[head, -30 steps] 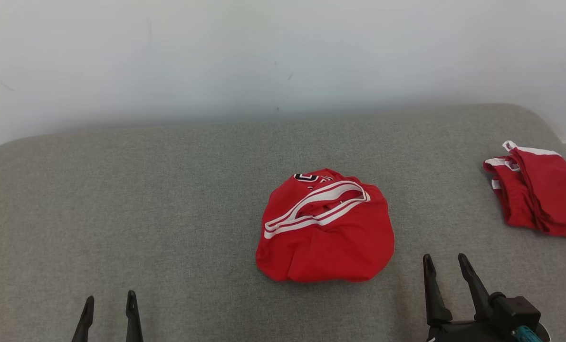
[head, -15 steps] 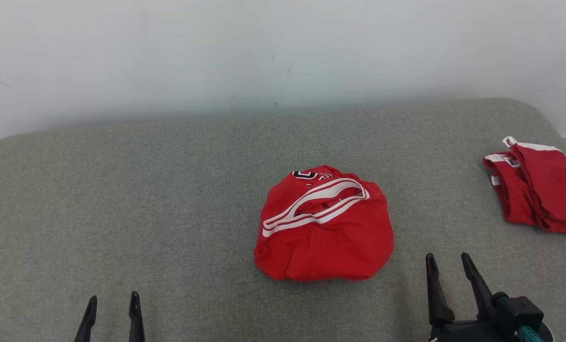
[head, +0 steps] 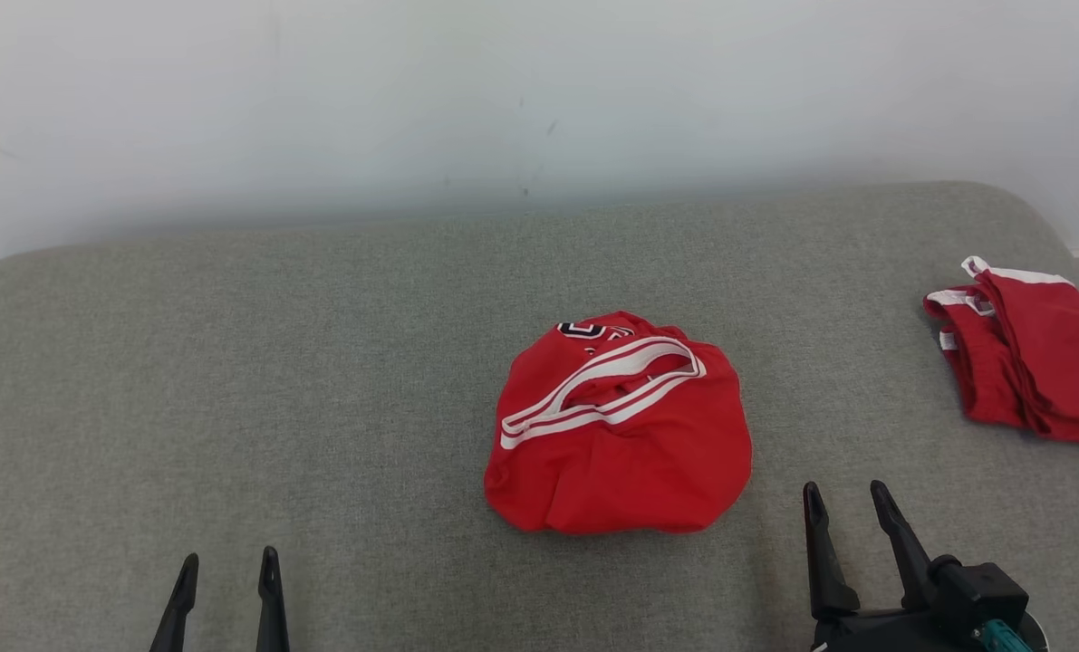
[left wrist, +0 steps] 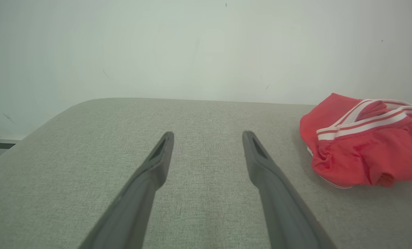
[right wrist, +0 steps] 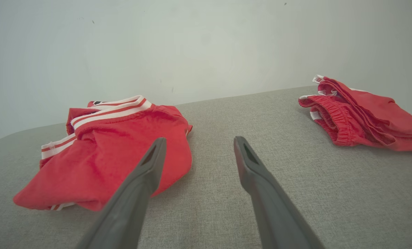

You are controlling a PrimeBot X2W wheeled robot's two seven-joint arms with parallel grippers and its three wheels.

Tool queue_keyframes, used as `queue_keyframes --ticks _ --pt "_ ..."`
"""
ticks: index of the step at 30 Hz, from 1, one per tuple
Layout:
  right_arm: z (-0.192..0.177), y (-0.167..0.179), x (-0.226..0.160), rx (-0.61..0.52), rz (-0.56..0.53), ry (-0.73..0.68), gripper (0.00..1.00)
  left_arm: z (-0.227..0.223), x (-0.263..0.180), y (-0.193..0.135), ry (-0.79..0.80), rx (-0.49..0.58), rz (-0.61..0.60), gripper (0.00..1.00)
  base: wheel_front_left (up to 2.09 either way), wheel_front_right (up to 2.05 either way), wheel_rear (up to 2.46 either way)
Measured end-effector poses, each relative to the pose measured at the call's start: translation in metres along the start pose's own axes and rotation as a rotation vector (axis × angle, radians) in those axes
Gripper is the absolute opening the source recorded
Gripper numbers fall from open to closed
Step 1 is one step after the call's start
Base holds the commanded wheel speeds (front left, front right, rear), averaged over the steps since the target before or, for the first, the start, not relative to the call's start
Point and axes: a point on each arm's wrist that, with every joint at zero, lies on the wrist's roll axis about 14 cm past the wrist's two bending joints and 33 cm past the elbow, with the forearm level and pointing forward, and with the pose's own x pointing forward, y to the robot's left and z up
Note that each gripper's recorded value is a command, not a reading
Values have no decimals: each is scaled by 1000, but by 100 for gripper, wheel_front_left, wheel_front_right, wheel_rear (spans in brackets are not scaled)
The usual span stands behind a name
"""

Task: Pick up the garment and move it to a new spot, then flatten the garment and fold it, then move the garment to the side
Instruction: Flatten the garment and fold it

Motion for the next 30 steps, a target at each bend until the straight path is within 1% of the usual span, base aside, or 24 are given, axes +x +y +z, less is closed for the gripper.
queue_keyframes --ticks 5,8,11,16,22,27,30 --pt "1 -2 -2 0 -8 -3 100 0 6 -12 -3 -20 -39 100 0 0 0" --pt "2 -6 -4 3 -20 -7 100 -11 13 -33 31 -52 -103 100 0 0 0" --pt "3 -11 -8 4 -36 -9 100 -3 35 -58 36 -60 -192 100 0 0 0" --pt "3 -23 -14 10 -76 -8 100 17 74 -117 47 -55 -390 100 0 0 0" --pt "2 -44 -28 16 -147 -7 100 26 104 -186 141 -50 -584 100 0 0 0" --pt "2 -62 -42 19 -215 -6 100 10 114 -231 281 -38 -691 100 0 0 0" --pt "1 -72 -52 21 -253 1 100 -8 113 -251 371 4 -744 100 0 0 0"
